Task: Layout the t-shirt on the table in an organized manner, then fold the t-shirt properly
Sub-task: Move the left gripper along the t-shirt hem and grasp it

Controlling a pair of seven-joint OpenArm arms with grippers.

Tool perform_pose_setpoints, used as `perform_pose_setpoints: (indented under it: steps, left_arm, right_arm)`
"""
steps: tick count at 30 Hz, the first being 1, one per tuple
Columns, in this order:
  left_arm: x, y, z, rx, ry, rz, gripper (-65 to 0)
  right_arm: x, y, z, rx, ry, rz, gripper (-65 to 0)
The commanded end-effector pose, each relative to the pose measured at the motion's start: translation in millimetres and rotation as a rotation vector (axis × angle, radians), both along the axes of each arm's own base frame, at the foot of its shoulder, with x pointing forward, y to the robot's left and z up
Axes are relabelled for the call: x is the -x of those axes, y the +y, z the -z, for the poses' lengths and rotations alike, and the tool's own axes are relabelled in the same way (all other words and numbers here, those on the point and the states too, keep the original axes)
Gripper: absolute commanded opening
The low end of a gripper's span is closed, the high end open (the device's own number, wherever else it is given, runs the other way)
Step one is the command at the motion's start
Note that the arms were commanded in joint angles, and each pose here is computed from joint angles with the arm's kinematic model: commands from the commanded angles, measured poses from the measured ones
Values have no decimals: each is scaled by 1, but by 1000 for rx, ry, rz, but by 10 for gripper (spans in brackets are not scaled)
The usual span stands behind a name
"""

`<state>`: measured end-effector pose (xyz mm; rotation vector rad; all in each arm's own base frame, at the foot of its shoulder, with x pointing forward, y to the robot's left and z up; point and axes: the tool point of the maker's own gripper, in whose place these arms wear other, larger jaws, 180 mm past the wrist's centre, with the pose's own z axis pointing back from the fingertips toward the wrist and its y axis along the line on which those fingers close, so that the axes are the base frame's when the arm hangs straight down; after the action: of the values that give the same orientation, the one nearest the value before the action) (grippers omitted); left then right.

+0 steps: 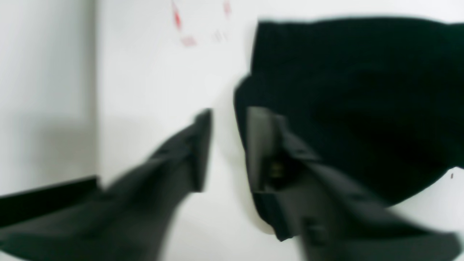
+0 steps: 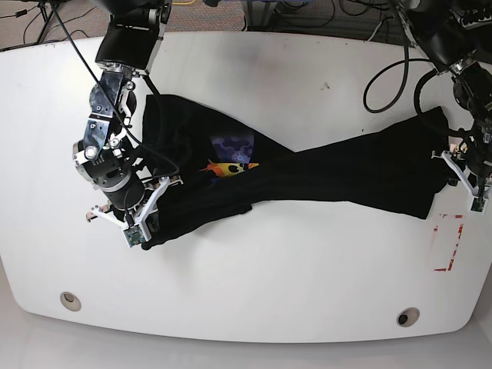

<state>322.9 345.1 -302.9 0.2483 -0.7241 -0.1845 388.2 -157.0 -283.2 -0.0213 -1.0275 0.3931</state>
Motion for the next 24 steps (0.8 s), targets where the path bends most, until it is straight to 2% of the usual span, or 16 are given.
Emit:
perform_pose_setpoints:
  steps: [1, 3, 5, 13, 17, 24]
  left_arm:
    - [-17, 5, -12, 20, -54, 0, -335]
    - [-21, 4, -8, 45, -48, -3, -292]
    - [-30, 2, -8, 71, -63, 0, -276]
    - [-59, 0, 11, 202, -97, -4, -274]
    - [-69, 8, 17, 244, -103, -14, -274]
    - [-89, 5, 34, 290, -108, 36, -274]
  right_arm:
    - [-8, 0, -19, -2, -65, -3, -648]
    - [-8, 0, -19, -3, -66, -4, -648]
    - [-8, 0, -19, -3, -66, -4, -648]
    - [-8, 1, -19, -6, -66, -4, -648]
    - [-8, 1, -20, -7, -67, -5, -648]
    - [-8, 1, -20, -8, -68, -5, -648]
